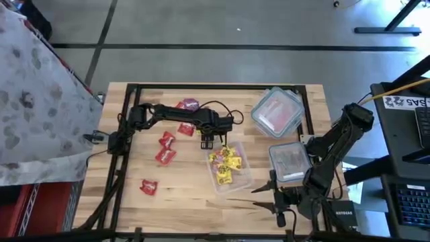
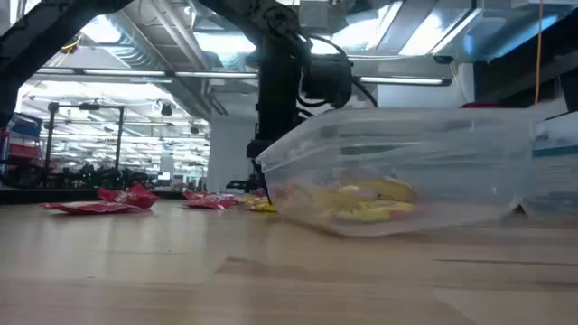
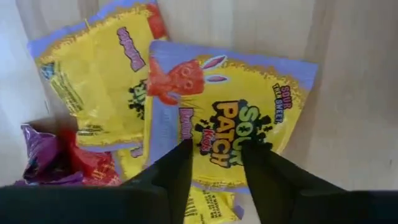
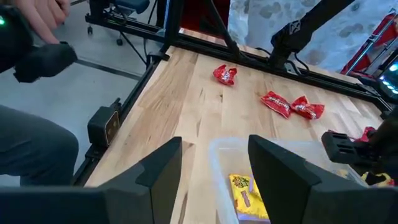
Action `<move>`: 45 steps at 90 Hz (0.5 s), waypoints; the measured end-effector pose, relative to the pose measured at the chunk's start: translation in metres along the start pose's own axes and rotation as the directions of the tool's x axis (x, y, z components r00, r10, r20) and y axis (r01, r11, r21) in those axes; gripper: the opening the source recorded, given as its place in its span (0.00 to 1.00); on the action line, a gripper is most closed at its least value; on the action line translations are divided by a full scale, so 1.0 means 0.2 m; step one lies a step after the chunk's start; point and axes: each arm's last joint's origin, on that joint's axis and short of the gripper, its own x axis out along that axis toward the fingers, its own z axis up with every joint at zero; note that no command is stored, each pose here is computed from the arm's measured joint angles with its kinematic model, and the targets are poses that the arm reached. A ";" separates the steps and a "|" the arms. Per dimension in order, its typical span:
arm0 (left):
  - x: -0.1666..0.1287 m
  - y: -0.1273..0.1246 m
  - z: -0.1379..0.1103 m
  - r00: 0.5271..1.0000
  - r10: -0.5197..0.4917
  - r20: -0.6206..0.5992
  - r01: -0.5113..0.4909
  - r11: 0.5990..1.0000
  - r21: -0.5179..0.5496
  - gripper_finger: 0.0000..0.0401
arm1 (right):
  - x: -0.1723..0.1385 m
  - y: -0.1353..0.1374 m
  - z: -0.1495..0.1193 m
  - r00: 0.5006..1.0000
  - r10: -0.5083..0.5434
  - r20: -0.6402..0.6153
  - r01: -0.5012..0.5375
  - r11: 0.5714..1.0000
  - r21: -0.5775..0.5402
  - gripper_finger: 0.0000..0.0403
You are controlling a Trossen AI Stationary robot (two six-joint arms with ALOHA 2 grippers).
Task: Sort candy
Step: Put the yellow candy into the rectangular transparent food container
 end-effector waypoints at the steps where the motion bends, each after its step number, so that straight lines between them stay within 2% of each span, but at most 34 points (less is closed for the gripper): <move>1: 0.00 0.00 0.00 1.000 0.000 0.000 0.000 1.000 -0.001 0.23 | 0.00 0.00 0.00 1.000 0.000 0.000 0.000 1.000 0.000 0.43; 19: -0.01 -0.01 0.00 1.000 0.002 0.001 -0.002 1.000 -0.010 0.02 | 0.00 0.00 0.00 1.000 0.000 -0.002 0.000 1.000 -0.002 0.43; 45: -0.05 -0.04 0.01 0.999 0.032 0.000 -0.032 0.999 -0.031 0.00 | 0.00 0.00 0.00 1.000 -0.001 -0.003 0.001 1.000 -0.004 0.43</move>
